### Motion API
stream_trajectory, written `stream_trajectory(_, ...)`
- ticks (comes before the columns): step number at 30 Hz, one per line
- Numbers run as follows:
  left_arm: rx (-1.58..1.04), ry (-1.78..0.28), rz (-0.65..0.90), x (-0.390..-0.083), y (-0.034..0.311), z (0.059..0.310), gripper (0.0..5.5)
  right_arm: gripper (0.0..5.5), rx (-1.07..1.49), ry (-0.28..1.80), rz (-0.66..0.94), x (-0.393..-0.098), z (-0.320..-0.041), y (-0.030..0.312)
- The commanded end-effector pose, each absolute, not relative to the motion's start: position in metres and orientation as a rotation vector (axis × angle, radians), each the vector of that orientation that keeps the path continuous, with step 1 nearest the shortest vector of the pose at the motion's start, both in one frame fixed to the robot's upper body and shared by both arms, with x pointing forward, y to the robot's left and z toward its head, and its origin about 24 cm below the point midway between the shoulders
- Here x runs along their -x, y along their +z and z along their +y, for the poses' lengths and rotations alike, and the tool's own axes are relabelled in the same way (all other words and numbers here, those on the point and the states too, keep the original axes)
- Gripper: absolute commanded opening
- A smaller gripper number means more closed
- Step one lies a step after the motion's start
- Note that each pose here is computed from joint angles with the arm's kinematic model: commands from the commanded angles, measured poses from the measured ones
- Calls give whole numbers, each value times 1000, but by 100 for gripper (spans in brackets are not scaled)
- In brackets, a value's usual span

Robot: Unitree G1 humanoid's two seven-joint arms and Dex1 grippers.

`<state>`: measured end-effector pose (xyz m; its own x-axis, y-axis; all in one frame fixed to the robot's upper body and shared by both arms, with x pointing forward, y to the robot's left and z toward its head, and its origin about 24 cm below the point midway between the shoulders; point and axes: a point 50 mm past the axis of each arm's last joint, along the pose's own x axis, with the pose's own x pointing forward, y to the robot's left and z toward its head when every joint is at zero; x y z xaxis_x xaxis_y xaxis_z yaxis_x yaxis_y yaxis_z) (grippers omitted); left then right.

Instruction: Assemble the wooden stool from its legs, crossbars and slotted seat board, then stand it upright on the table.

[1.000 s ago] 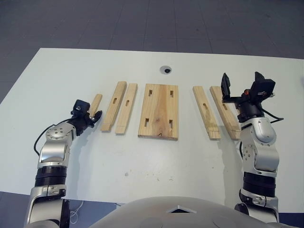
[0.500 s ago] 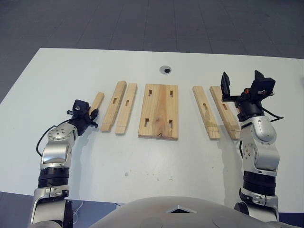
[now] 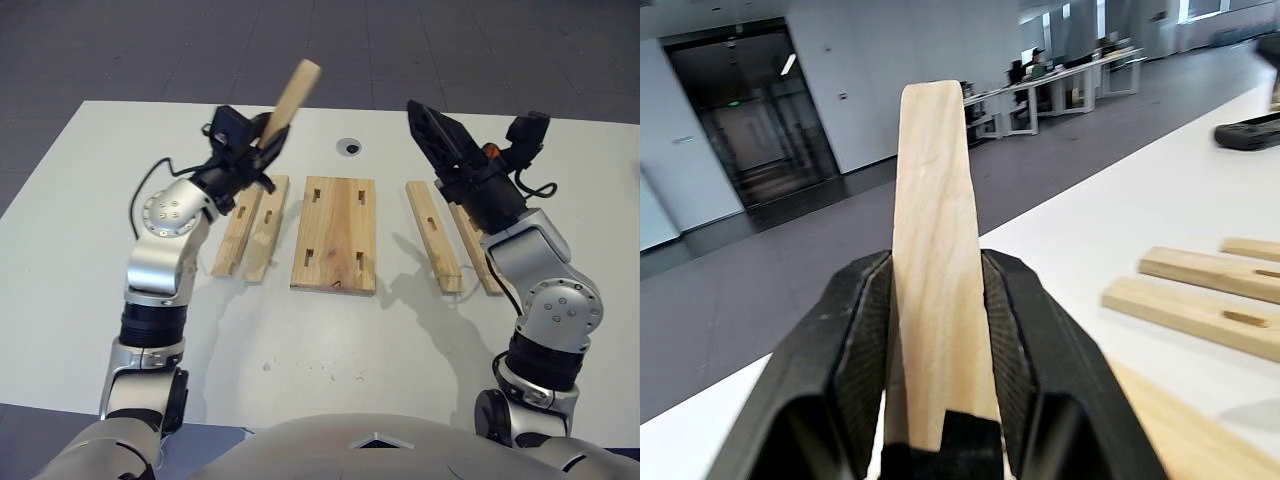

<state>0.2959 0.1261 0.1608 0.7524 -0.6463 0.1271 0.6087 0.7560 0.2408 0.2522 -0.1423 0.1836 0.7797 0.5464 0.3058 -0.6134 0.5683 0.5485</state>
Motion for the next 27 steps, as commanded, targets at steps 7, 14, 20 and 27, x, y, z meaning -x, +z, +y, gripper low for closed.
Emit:
stream_trajectory(7, -32, -875, -212, -268, 164, 93, 131, 540, -760, 600, -10, -251, -140, 165)
stream_trajectory(14, -66, -931, -201, -261, 159, 84, 131, 515, -1056, 612, 73, -252, -127, 169)
stream_trajectory(20, -145, -958, -214, -256, 154, 78, 131, 418, -1070, 543, 175, -255, -123, 169)
stream_trajectory(27, -155, -941, -229, -256, 158, 78, 131, 307, -1020, 495, 198, -257, -124, 168)
